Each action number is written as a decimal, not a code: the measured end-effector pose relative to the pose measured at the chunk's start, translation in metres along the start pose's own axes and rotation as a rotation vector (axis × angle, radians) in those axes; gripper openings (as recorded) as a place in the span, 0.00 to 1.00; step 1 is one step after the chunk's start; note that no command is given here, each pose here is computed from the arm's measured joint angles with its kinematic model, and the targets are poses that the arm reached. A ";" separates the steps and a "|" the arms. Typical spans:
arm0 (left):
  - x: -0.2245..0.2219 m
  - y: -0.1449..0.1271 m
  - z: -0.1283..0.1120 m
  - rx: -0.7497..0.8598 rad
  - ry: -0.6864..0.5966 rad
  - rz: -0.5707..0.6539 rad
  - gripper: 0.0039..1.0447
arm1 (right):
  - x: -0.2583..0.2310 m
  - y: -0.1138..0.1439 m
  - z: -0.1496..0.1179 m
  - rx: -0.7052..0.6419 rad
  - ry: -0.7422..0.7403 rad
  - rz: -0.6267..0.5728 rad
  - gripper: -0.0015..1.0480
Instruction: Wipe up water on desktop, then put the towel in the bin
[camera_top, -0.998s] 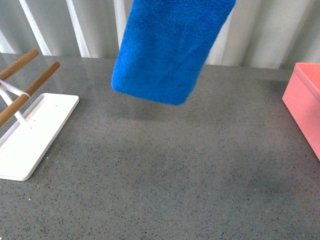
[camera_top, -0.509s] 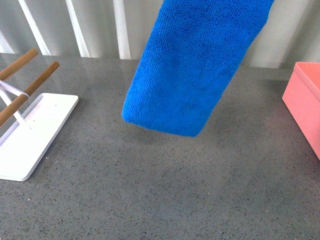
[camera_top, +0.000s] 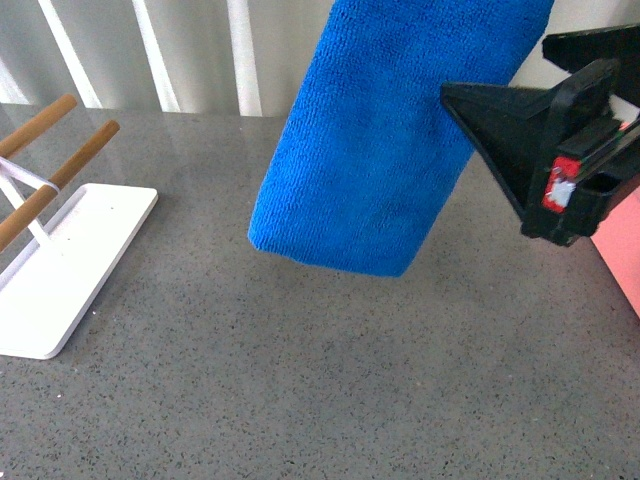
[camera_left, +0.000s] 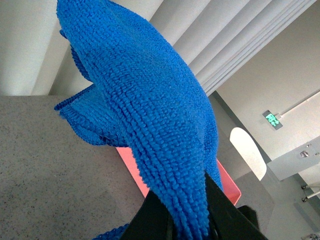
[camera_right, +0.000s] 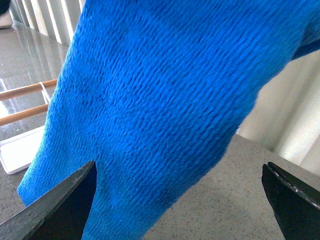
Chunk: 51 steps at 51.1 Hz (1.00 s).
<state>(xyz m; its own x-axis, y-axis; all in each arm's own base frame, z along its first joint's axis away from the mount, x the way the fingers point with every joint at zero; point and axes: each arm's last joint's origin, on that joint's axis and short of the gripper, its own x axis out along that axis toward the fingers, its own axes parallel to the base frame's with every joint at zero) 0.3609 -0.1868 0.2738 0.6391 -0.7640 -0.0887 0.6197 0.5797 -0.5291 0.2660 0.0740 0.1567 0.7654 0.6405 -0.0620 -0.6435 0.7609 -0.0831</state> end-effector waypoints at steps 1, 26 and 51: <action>0.000 -0.001 0.001 -0.003 -0.002 -0.002 0.05 | 0.003 0.001 -0.004 0.000 0.001 0.008 0.93; 0.005 -0.010 -0.002 -0.006 0.009 -0.018 0.05 | 0.038 0.009 -0.017 0.029 -0.023 0.054 0.80; 0.005 -0.010 -0.004 -0.009 0.019 -0.009 0.05 | 0.040 0.006 -0.013 0.027 -0.037 0.016 0.05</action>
<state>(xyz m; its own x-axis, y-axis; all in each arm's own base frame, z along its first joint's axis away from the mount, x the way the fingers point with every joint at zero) 0.3562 -0.1975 0.2756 0.6249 -0.7743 -0.1000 0.6211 0.5706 -0.5374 0.2932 0.1030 0.1405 0.7546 0.6557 -0.0260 -0.6560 0.7527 -0.0558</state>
